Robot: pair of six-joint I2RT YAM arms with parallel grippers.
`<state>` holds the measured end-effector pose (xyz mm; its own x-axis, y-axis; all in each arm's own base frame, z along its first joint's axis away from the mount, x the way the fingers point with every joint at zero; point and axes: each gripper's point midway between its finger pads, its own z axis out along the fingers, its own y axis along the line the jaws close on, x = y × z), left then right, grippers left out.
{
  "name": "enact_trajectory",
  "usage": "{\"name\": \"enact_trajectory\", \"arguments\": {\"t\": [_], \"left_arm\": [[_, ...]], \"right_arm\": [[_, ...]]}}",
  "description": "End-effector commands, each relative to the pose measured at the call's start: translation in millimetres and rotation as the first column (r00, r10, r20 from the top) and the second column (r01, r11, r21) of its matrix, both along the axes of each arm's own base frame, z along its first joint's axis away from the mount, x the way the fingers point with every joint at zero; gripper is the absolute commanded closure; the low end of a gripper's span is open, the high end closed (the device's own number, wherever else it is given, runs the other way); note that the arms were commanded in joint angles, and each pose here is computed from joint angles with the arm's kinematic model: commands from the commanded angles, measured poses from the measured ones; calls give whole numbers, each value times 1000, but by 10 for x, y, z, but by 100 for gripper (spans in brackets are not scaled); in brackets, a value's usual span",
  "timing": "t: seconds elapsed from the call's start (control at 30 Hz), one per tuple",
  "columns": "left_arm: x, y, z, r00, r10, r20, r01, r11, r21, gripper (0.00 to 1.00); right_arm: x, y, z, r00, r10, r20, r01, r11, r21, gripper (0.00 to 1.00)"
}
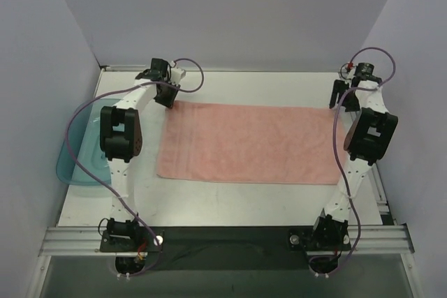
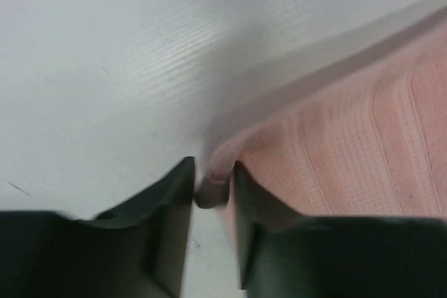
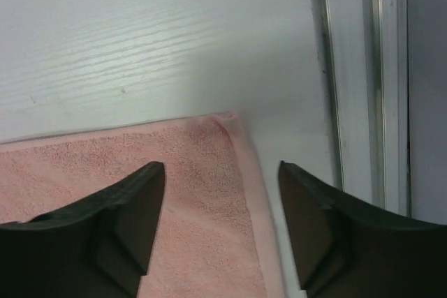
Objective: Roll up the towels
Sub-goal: Flatten the towel
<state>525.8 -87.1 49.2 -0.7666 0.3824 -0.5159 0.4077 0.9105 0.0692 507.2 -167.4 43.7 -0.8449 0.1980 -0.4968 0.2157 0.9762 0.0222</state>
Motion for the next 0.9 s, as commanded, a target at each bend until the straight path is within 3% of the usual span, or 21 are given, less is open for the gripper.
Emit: {"name": "enact_trajectory", "arguments": {"t": [0.0,0.1,0.17,0.3,0.4,0.43,0.5,0.53,0.6,0.63,0.67,0.87], "left_arm": [[313,43,439,994,-5,111,2,1000,23,55],[352,11,915,984,-31,173,33,999,-14,32],[235,22,1090,986,-45,159,50,998,-25,31],[-376,-20,1449,984,-123,126,136,986,-102,30],[-941,-107,1638,971,-212,106,229,956,-185,38],[-1177,-110,1439,972,-232,40,235,950,-204,42],[-1532,-146,1491,962,-272,34,273,934,-229,48],[-1751,-123,1284,961,-275,-30,260,935,-242,55],[-1976,-78,1317,959,-282,-18,270,935,-230,64],[-2147,-47,1158,957,-283,-67,261,937,-233,67],[-2218,-35,1144,956,-286,-68,264,937,-227,72],[-2516,5,958,949,-294,-116,262,937,-231,87]], "right_arm": [[44,7,303,999,16,39,-14,999,-46,29],[-74,91,609,996,58,64,-55,998,-41,18],[-170,181,939,990,111,92,-107,993,-41,17],[-786,495,1217,972,234,-11,-233,971,45,17],[-1418,685,1301,945,304,-120,-295,952,88,19],[-1586,714,1263,936,312,-160,-299,949,101,19],[-2075,834,1105,907,334,-256,-301,940,161,24],[-2243,858,1034,894,343,-287,-303,937,174,31],[-2592,887,880,875,333,-353,-284,941,184,42],[-2685,869,839,871,315,-376,-267,948,174,53],[-2753,863,799,872,300,-387,-251,952,173,58],[-2986,680,438,886,169,-431,-116,982,146,75]]}}
